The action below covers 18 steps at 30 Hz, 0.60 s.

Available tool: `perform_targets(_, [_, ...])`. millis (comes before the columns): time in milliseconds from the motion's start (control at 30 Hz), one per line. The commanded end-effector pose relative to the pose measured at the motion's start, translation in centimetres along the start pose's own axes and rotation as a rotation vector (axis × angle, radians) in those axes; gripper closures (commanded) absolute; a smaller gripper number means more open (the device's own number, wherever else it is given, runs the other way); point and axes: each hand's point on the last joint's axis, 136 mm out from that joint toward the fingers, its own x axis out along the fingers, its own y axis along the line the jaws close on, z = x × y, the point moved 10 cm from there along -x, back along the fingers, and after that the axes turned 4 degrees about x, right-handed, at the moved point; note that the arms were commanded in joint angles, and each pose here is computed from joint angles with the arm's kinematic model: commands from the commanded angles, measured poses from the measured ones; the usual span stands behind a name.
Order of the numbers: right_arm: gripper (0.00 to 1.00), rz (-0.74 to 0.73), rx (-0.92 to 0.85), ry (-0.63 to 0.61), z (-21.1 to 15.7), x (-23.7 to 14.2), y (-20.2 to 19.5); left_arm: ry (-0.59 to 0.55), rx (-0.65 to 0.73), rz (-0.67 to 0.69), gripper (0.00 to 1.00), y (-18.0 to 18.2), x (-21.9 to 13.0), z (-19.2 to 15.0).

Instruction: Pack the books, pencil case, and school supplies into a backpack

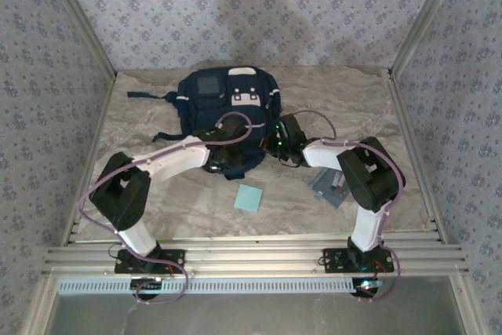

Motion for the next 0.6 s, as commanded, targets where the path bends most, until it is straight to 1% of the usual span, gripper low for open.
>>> perform_targets(0, [1.0, -0.091, -0.07, -0.093, 2.6, -2.0, -1.6, 0.016, 0.035, 0.057, 1.0, 2.9, -1.9, -0.3])
perform_targets(167, [1.0, -0.151, -0.121, -0.104, 5.0, -3.3, -2.8, 0.012, 0.03, 0.087, 1.0, 4.9, -1.9, 0.2])
perform_targets(433, [1.0, -0.232, -0.125, -0.166, 10.5, -4.8, -5.3, 0.052, 0.044, 0.103, 1.0, 5.9, -2.4, -0.6])
perform_targets(500, [1.0, -0.237, -0.129, -0.19, 12.0, -4.8, -5.3, 0.06, 0.037, 0.085, 1.0, 5.9, -2.5, -0.9])
perform_targets(567, [1.0, -0.212, -0.119, -0.185, 13.3, -4.5, -4.8, 0.066, 0.015, 0.027, 1.0, 5.4, -2.4, -0.9])
